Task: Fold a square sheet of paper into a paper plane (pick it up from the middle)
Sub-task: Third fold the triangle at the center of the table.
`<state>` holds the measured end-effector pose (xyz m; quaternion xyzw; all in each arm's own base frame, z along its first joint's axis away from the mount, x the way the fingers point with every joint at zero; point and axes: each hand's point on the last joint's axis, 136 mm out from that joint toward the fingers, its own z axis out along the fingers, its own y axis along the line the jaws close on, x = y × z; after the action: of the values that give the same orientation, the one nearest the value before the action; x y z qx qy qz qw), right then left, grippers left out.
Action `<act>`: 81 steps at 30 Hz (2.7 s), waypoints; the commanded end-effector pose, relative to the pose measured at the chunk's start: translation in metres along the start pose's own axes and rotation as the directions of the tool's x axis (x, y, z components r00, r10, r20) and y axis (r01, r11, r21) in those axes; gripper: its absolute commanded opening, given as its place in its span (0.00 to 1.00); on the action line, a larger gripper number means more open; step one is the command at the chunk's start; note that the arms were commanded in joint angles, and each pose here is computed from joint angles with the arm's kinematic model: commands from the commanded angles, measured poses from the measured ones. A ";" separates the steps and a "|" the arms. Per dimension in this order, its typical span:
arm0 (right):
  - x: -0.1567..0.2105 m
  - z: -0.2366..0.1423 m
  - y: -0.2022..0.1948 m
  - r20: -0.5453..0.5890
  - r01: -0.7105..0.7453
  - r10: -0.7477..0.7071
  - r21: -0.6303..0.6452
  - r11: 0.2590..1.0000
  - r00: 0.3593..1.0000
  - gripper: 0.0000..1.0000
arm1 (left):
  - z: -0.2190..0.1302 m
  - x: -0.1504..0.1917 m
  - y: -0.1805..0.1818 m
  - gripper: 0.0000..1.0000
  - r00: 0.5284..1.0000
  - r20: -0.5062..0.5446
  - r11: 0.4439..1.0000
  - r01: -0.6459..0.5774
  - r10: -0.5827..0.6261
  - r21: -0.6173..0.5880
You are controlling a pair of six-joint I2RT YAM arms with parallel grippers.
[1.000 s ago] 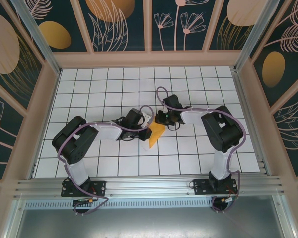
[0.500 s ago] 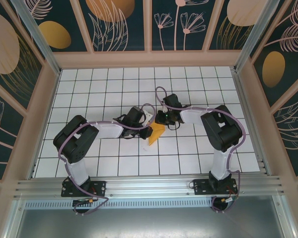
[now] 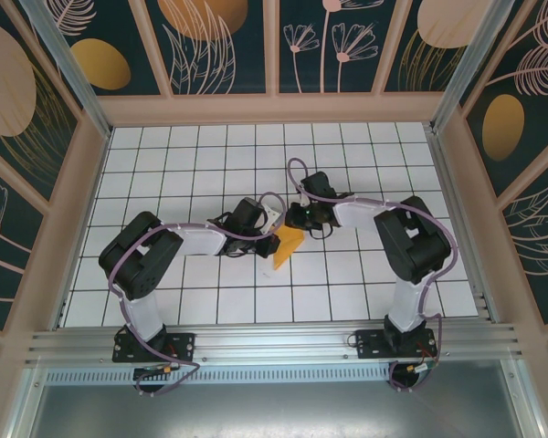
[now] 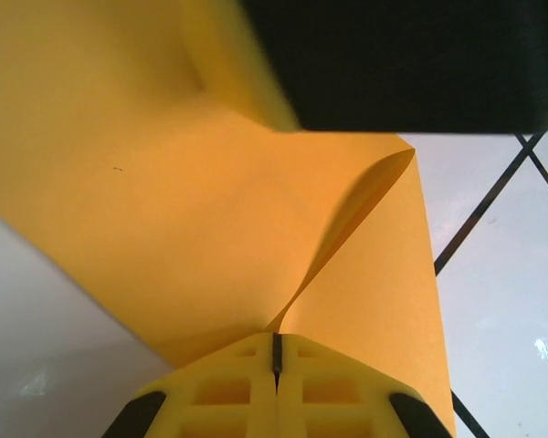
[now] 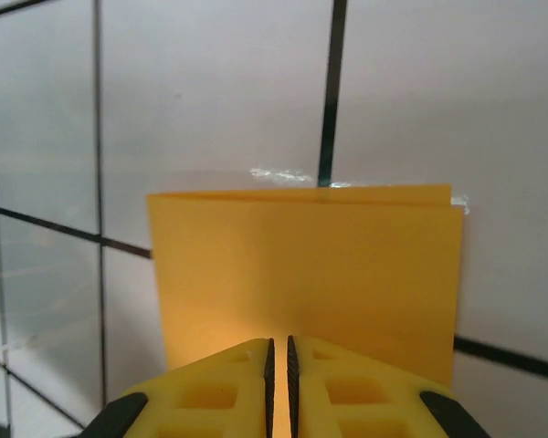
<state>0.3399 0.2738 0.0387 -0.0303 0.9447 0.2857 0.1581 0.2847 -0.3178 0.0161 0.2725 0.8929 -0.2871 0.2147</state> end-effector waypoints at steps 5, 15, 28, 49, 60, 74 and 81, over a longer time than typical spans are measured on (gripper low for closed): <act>0.029 -0.056 0.016 0.063 -0.103 0.112 -0.133 0.986 0.992 0.13 | 0.005 0.020 0.002 0.03 0.999 -0.044 0.999 0.023 -0.022 0.027; 0.102 -0.044 0.052 -0.041 -0.136 0.130 -0.263 0.955 0.991 0.10 | 0.006 0.023 0.003 0.03 0.998 -0.052 0.999 0.020 -0.019 0.026; 0.119 -0.014 0.050 -0.101 -0.130 0.111 -0.197 0.972 0.989 0.10 | 0.006 0.023 0.001 0.04 0.998 -0.059 0.999 0.017 -0.014 0.039; 0.118 -0.023 0.049 -0.084 -0.114 0.100 -0.193 0.975 0.991 0.12 | 0.008 0.028 0.005 0.04 0.997 -0.080 1.000 0.014 -0.012 0.023; 0.134 -0.011 0.046 -0.133 -0.145 0.119 -0.205 0.968 0.984 0.12 | 0.008 0.028 0.005 0.03 0.997 -0.083 1.000 0.010 -0.008 0.023; 0.138 -0.015 0.052 -0.137 -0.127 0.100 -0.200 0.972 0.986 0.12 | 0.008 0.030 0.005 0.03 0.996 -0.089 1.000 0.009 -0.007 0.021; 0.150 -0.002 0.039 -0.162 -0.145 0.119 -0.155 0.977 0.980 0.12 | 0.008 0.029 0.005 0.03 0.996 -0.088 1.000 0.009 -0.007 0.024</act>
<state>0.1967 0.3148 0.0270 -0.0084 0.9197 0.3855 0.0739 0.2832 -0.3191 0.0157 0.2760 0.8864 -0.3022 0.2162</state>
